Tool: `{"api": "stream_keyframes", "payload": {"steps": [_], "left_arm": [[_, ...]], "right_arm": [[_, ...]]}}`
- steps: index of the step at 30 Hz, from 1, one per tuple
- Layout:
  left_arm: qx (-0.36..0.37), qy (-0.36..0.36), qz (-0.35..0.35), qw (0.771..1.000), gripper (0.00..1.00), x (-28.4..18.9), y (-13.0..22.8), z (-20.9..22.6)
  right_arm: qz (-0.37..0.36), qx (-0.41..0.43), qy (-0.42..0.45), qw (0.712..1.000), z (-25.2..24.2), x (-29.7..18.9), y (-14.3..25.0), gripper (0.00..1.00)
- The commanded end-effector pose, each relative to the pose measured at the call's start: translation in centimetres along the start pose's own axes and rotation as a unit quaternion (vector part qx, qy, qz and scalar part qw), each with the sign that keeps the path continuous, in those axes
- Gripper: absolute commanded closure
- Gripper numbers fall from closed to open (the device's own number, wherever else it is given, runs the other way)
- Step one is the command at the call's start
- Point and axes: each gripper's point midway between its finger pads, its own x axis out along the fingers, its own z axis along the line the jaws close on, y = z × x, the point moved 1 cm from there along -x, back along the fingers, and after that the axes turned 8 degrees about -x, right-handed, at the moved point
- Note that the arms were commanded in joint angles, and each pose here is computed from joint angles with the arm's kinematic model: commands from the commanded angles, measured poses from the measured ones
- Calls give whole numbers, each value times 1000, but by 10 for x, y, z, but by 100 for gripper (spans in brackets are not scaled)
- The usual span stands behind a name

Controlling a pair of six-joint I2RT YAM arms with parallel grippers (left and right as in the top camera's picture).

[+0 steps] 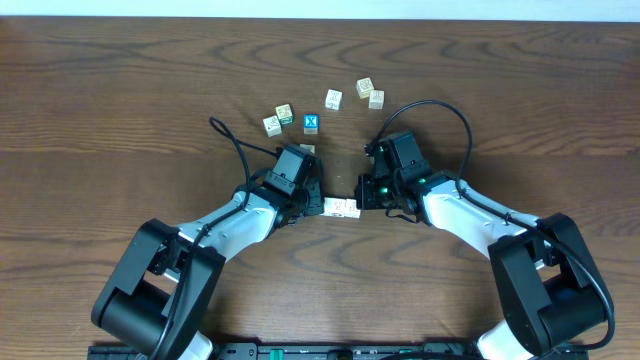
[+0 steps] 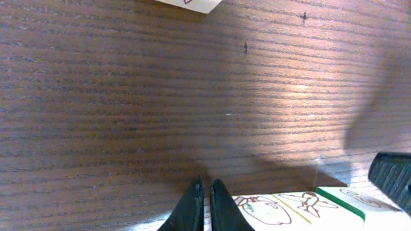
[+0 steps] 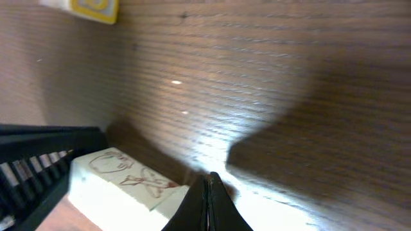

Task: Lift 3 blocks

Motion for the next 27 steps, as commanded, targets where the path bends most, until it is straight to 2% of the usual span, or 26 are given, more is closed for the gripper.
{"api": "stream_keyframes", "payload": {"steps": [1, 4, 12, 22, 24, 27], "left_arm": [[-1, 2, 3, 1000, 93, 0, 1, -2], [-1, 1, 4, 1000, 93, 0, 1, -2], [22, -7, 9, 1000, 93, -1, 2, 3], [-12, -48, 5, 999, 93, -11, -28, 62], [-10, -31, 21, 999, 93, -14, -28, 67], [6, 47, 70, 996, 93, -21, -18, 56]], "right_arm": [[0, 25, 38, 999, -22, -1, 1, 99], [27, 66, 53, 996, -37, -6, 13, 99], [71, 84, 99, 989, -53, -11, 37, 99], [80, 84, 98, 988, -53, -12, 41, 99], [84, 86, 88, 989, -50, -11, 42, 99], [94, 89, 66, 989, -42, -11, 46, 99]]}}
